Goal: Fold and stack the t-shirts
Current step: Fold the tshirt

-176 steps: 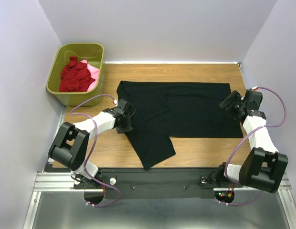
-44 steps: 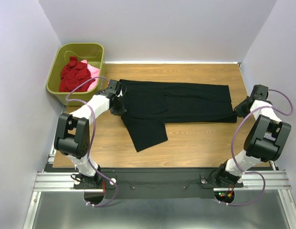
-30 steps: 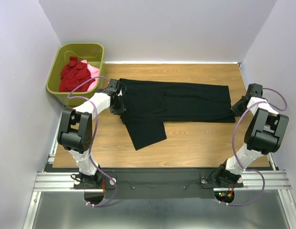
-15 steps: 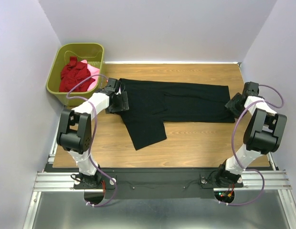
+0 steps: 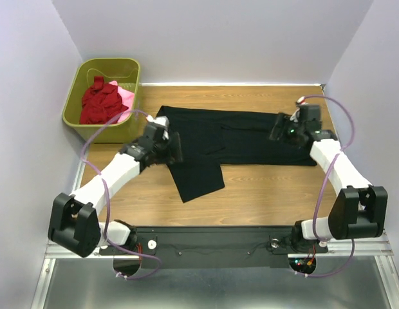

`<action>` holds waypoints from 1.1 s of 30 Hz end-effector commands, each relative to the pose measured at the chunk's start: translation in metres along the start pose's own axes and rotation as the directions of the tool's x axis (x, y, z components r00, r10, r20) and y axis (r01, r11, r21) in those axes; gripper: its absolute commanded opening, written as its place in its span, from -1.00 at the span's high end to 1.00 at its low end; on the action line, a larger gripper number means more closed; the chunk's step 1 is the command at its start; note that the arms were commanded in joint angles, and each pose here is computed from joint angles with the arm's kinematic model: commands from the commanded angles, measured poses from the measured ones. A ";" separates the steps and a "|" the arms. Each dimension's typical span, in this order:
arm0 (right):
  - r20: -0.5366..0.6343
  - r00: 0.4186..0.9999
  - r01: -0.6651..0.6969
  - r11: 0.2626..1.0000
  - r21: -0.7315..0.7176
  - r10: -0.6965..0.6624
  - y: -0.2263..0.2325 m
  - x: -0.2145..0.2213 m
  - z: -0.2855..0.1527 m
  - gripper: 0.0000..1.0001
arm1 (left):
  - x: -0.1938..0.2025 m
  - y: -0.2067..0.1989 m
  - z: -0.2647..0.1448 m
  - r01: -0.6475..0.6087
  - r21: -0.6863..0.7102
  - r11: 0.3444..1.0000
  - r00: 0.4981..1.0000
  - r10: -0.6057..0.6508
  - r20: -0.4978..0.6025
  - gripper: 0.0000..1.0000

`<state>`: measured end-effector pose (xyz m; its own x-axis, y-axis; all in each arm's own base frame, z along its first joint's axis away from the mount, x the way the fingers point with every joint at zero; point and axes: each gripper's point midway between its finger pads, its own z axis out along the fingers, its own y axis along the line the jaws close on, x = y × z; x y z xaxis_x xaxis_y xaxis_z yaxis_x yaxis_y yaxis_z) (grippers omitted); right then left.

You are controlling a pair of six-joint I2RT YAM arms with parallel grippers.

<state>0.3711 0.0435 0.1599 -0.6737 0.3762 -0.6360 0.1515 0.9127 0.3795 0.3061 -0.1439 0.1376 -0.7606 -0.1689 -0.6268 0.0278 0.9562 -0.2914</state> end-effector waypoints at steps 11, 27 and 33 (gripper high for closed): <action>-0.426 0.858 0.150 0.934 -0.323 -0.286 0.140 0.190 0.008 -0.21 | 0.138 -0.015 0.018 -0.051 -0.005 0.999 0.926 0.046 -0.374 -0.53; -0.560 0.765 0.223 0.947 -0.232 -0.317 0.146 0.266 0.027 -0.03 | 0.180 -0.011 0.030 -0.170 -0.056 0.984 0.853 0.118 -0.508 0.00; -0.564 0.764 0.231 0.949 -0.214 -0.314 0.142 0.268 0.031 0.36 | 0.181 -0.011 0.032 -0.181 -0.058 0.982 0.849 0.126 -0.513 0.67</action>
<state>0.2290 0.2778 0.0273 -0.9712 -0.0993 -0.2164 -0.1782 0.9059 0.3843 0.2023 -0.2003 0.0173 -0.9630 0.0760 -0.2587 0.1244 0.9765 -0.1759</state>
